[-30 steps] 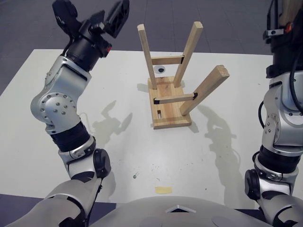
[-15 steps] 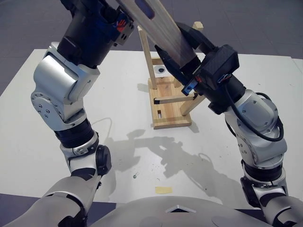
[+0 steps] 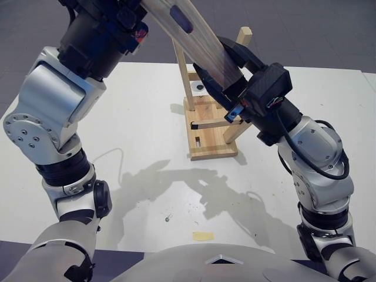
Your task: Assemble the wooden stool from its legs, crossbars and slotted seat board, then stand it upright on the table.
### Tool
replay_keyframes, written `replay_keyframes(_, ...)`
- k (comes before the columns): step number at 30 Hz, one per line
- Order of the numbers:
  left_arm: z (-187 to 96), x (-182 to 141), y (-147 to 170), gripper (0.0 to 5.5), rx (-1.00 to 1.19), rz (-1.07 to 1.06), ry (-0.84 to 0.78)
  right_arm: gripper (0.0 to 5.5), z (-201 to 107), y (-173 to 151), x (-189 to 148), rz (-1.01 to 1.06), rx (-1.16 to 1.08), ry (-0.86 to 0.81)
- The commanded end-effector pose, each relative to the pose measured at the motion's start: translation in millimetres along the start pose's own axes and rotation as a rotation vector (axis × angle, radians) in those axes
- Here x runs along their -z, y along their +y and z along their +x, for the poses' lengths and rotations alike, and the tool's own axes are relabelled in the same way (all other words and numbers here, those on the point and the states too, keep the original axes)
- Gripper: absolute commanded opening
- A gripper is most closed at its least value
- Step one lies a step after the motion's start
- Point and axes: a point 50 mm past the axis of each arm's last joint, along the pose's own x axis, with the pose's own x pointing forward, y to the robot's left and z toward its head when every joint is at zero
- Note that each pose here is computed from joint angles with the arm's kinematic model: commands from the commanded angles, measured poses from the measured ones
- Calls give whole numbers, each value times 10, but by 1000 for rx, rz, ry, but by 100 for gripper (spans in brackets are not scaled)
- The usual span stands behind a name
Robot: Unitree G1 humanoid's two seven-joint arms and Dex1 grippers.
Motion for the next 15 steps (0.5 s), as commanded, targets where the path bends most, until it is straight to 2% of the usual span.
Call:
replay_keyframes(1,-35,-51,9,224,-24,67,-14,204,-35,-7,23,10,21,27)
replay_keyframes(8,-22,-122,51,110,-69,193,-26,204,-50,-2,46,19,28,43)
replay_keyframes(14,-41,-194,44,108,-46,150,-61,204,-41,1,55,36,35,40)
replay_keyframes(15,-36,-210,29,107,-33,132,-71,240,-42,6,66,38,37,47)
